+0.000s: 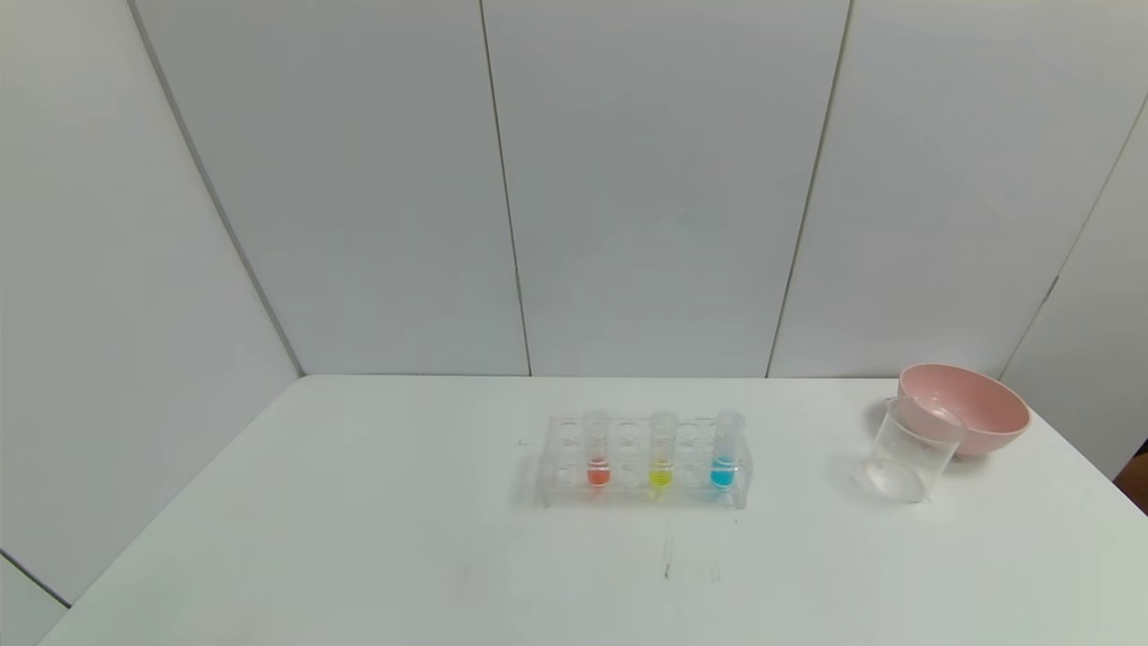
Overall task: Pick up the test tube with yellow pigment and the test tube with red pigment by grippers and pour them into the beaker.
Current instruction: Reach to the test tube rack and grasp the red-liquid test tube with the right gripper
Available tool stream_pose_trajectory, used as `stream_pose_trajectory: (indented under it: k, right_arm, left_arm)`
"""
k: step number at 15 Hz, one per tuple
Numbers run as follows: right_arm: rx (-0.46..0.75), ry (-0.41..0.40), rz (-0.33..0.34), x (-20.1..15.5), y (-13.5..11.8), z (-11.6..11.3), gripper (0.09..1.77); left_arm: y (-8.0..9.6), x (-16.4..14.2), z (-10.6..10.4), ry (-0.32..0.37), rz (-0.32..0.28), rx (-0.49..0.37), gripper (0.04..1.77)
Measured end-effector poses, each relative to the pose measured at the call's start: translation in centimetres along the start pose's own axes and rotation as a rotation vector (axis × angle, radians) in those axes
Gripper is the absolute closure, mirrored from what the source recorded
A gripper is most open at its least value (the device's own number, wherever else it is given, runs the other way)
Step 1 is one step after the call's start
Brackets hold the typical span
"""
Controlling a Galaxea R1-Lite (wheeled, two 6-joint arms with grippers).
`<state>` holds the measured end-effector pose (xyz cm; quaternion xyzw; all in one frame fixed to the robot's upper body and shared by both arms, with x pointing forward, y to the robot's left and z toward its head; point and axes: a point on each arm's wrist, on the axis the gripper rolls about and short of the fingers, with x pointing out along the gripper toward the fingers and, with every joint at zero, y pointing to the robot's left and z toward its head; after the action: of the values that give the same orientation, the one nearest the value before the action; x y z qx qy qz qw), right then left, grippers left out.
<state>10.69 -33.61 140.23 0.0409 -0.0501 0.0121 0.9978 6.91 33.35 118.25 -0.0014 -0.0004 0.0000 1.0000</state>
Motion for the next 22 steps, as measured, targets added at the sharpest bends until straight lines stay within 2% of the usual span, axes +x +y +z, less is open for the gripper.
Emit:
stream_pose_trajectory:
  k: [1, 3, 5, 7, 10, 12, 14, 17, 22]
  right_arm:
    - [0.009, -0.007, -0.002, 2.2, 0.1, 1.9, 0.15]
    - [0.035, -0.004, 0.006, 6.2, 0.6, 3.9, 0.15]
    - [0.089, 0.024, 0.022, 9.4, 2.1, 4.1, 0.15]
    - [0.142, 0.061, 0.038, 11.5, 5.0, 3.1, 0.15]
    - [0.207, 0.068, 0.071, 13.3, 11.4, -0.3, 0.15]
    - [0.207, 0.090, 0.079, 13.8, 15.4, -3.7, 0.15]
    - [0.172, 0.133, 0.115, 13.7, 19.0, -7.4, 0.15]
    - [0.108, 0.186, 0.156, 13.5, 23.0, -11.9, 0.15]
    - [0.039, 0.235, 0.188, 13.9, 27.8, -18.3, 0.15]
  left_arm:
    - [0.0, 0.0, 0.0, 0.000, 0.000, 0.000, 0.05]
    - [0.0, 0.0, 0.0, 0.000, 0.000, 0.000, 0.05]
    - [0.0, 0.0, 0.0, 0.000, 0.000, 0.000, 0.05]
    - [0.0, 0.0, 0.0, 0.000, 0.000, 0.000, 0.05]
    - [0.0, 0.0, 0.0, 0.000, 0.000, 0.000, 0.05]
    - [0.0, 0.0, 0.0, 0.000, 0.000, 0.000, 0.05]
    - [0.0, 0.0, 0.0, 0.000, 0.000, 0.000, 0.05]
    - [0.0, 0.0, 0.0, 0.000, 0.000, 0.000, 0.05]
    - [0.0, 0.0, 0.0, 0.000, 0.000, 0.000, 0.05]
